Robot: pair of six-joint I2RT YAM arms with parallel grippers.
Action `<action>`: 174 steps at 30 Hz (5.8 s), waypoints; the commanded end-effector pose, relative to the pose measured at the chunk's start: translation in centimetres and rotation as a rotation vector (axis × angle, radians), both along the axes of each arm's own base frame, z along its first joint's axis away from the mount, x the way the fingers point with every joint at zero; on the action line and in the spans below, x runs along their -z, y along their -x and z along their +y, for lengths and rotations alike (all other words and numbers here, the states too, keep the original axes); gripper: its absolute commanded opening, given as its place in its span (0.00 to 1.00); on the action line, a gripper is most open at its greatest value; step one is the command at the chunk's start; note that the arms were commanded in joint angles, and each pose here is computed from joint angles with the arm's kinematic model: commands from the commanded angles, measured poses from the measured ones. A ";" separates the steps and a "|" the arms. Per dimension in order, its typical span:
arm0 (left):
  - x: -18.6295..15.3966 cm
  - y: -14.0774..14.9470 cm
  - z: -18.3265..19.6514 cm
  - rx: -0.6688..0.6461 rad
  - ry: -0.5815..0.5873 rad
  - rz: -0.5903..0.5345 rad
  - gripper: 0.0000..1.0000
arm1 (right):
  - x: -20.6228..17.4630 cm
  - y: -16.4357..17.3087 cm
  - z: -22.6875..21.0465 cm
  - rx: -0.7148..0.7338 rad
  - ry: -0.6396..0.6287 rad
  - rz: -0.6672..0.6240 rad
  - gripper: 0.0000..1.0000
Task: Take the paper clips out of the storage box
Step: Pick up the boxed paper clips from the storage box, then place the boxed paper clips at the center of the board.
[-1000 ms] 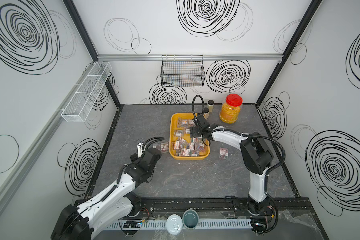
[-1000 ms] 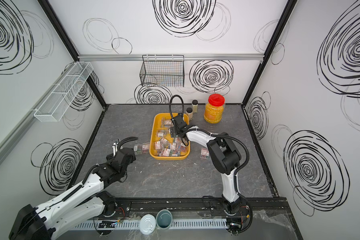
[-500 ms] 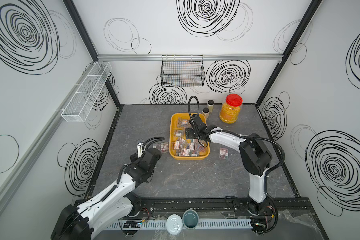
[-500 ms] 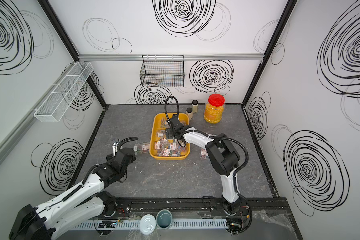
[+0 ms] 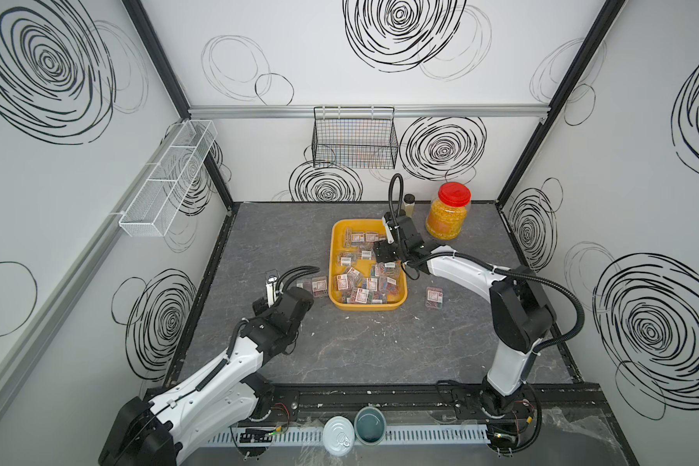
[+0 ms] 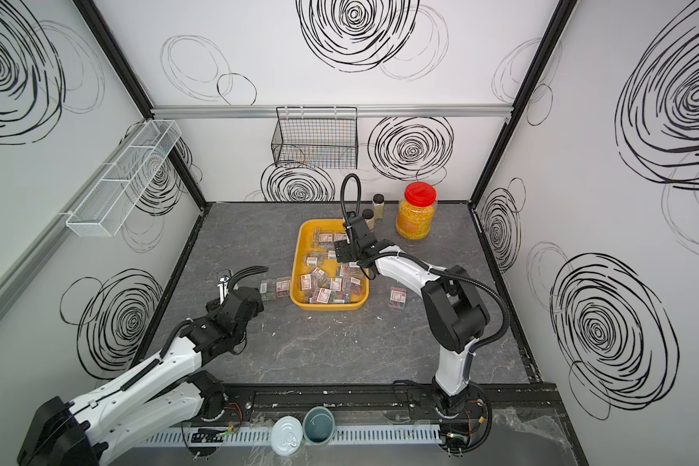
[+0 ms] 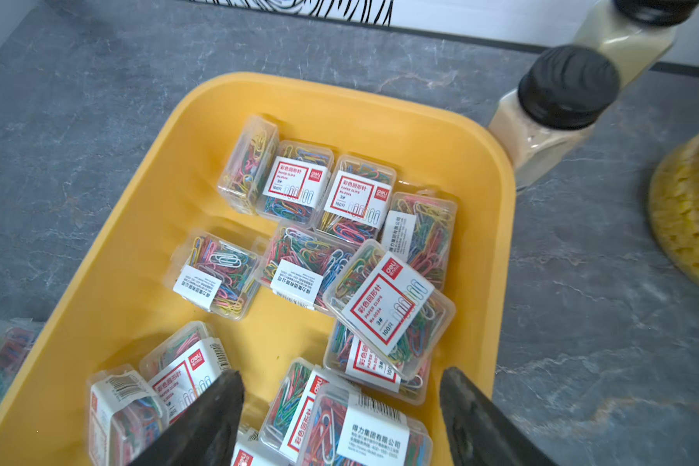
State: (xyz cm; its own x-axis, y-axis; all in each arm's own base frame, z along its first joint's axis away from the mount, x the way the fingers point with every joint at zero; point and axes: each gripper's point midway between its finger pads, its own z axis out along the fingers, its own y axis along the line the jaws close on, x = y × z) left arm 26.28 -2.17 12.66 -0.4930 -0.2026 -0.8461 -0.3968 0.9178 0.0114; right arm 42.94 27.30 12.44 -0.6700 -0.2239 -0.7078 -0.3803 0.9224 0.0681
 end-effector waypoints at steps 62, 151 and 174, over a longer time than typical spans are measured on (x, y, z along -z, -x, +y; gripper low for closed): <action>-0.7 -0.4 0.1 -0.024 -0.007 -0.018 0.94 | 7.8 -5.3 -0.3 -0.256 0.354 0.135 0.86; -3.2 2.7 2.0 -0.061 0.095 -0.196 0.95 | 8.6 14.5 -23.1 0.825 -0.271 0.241 0.27; -3.4 2.9 2.3 -0.069 0.110 -0.211 0.98 | 8.8 14.4 -22.2 0.745 -0.266 0.269 0.65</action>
